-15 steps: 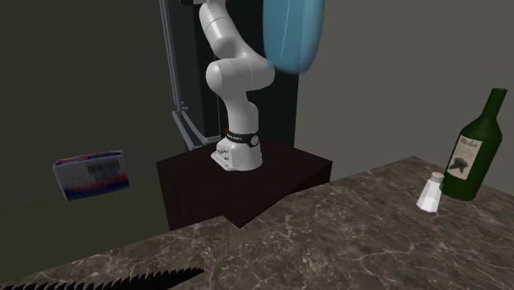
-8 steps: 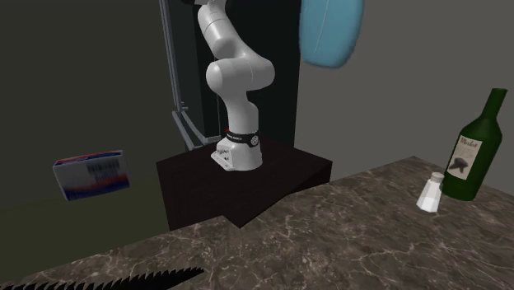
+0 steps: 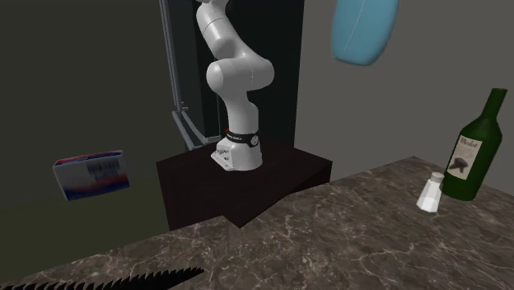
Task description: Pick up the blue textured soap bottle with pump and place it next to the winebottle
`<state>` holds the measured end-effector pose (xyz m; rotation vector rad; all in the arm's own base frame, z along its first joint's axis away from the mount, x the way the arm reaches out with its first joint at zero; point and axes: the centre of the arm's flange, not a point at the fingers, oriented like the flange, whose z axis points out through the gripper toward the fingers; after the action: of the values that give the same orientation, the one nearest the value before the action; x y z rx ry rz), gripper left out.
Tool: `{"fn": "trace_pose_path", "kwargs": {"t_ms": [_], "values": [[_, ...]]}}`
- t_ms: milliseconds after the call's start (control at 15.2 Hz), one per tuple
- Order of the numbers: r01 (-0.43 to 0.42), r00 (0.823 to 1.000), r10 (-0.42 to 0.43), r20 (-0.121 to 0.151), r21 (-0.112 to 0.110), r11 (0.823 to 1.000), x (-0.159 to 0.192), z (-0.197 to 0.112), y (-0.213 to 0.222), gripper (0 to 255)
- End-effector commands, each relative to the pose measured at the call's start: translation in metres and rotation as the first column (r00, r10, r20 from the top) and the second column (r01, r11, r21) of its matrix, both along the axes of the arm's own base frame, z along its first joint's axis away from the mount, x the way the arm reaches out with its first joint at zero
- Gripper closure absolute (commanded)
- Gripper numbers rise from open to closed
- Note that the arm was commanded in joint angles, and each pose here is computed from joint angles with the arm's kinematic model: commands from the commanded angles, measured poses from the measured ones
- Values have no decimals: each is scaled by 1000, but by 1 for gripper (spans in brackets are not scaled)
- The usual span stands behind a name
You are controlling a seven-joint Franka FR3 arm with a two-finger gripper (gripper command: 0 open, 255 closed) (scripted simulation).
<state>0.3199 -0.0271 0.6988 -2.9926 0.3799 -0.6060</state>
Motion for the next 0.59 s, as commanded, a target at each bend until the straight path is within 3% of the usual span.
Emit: {"fn": "trace_pose_path", "kwargs": {"t_ms": [0,528], "values": [[1,1000,-1,1,1,1000,7,-2,29,255],[1,1000,-1,1,1,1000,32,-2,132,255]]}}
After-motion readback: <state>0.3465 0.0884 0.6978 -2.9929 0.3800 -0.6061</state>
